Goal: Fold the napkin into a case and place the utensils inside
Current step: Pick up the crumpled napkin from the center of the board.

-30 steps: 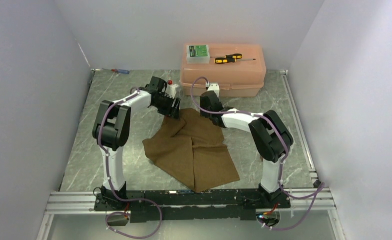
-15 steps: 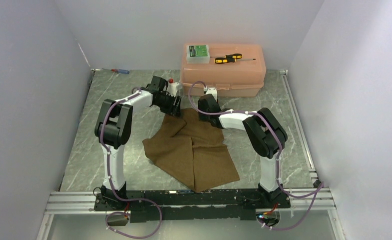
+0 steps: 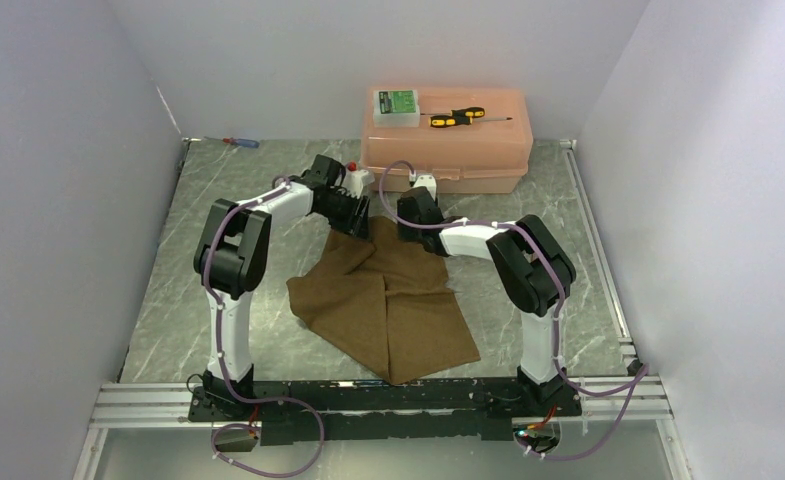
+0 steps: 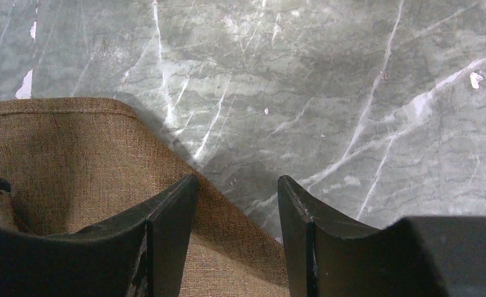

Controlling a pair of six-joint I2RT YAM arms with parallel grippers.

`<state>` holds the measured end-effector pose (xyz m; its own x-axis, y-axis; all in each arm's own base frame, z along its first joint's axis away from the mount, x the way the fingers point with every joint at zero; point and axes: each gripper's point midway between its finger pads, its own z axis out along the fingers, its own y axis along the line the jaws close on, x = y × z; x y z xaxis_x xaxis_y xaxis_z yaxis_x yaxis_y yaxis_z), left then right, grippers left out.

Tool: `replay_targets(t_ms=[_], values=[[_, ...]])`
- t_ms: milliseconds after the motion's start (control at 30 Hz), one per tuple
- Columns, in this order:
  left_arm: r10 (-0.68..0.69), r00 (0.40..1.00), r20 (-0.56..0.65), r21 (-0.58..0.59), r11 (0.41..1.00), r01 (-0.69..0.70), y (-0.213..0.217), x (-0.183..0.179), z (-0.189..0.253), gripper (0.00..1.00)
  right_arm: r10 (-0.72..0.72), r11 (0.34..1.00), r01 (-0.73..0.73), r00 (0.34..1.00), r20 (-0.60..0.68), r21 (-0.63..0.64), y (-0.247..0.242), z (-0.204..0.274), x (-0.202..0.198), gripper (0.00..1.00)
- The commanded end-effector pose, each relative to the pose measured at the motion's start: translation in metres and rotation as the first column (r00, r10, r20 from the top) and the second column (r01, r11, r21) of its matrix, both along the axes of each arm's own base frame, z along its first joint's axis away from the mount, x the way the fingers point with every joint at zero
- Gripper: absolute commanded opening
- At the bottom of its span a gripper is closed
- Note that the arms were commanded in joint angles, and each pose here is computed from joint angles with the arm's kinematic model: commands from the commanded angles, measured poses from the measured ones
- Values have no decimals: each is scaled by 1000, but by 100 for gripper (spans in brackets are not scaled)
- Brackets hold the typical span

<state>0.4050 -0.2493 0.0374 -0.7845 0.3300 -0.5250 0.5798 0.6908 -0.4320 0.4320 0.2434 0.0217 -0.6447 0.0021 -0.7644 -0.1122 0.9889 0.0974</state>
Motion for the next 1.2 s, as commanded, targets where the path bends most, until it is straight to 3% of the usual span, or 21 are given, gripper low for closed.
replay_targets(t_ms=[0,167,367,700,900,1000,1167], values=[[-3,998,65,5,1000,3,2,2,28,49,0,1000,0,1000,4,30,5,-2,5,55],[-3,997,76,24,1000,1,5,-2,29,36,2,1000,-2,1000,0,31,5,-2,4,53],[-30,995,91,30,999,27,-6,-12,32,3,16,999,-16,1000,-6,45,8,-1,3,49],[-39,992,121,29,999,36,0,-31,64,3,35,996,-34,999,-10,77,14,-2,1,42],[-31,988,154,25,999,28,6,-40,95,3,48,995,-47,999,-8,89,18,0,1,24],[-17,982,187,61,998,6,15,-39,110,3,39,996,-39,999,3,84,17,5,3,0],[77,953,293,169,977,-130,68,-22,139,3,-43,998,38,996,74,59,-2,31,3,0]])
